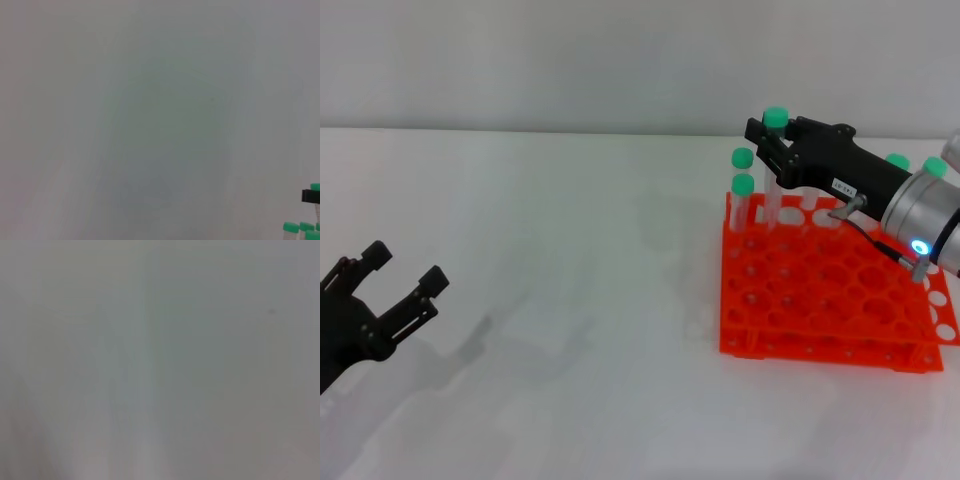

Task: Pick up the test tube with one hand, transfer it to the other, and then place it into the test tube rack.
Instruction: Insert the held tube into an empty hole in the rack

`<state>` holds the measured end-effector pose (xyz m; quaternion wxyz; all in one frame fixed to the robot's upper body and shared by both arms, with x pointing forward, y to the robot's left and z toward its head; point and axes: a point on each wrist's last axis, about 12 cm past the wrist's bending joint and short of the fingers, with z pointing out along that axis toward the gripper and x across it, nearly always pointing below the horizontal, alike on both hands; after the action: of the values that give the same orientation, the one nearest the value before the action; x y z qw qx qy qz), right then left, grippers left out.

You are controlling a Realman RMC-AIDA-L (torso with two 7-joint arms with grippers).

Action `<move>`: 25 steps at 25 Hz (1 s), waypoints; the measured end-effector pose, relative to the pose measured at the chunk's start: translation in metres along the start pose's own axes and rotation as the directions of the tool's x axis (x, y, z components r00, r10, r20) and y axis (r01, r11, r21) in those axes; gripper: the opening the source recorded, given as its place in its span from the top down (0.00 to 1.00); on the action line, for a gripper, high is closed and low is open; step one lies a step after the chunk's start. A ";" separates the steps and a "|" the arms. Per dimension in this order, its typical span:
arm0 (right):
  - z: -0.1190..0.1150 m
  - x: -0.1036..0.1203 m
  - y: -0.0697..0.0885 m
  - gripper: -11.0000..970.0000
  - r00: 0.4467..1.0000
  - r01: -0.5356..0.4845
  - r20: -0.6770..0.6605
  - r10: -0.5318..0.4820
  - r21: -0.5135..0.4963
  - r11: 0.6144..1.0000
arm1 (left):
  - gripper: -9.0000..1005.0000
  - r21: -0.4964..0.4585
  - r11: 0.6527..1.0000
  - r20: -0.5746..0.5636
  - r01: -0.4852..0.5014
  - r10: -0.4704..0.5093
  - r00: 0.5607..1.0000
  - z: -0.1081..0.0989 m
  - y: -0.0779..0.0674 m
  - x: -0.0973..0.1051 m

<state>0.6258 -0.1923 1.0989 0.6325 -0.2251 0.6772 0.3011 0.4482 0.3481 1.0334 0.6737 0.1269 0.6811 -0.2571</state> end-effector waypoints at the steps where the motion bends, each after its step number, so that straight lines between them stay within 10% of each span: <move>1: 0.001 0.000 0.000 0.75 1.000 0.001 -0.003 -0.001 0.000 1.000 | 0.11 0.000 1.000 0.001 0.001 -0.001 1.000 0.000 -0.001 0.001; 25: 0.010 0.002 -0.001 0.74 0.996 0.062 -0.060 -0.060 0.030 0.998 | 0.11 0.003 1.000 -0.007 0.021 -0.021 1.000 0.005 -0.008 0.009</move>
<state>0.6337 -0.1862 1.0963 0.6247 -0.2442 0.6931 0.2642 0.4477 0.3378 1.0261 0.6686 0.1216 0.6842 -0.2646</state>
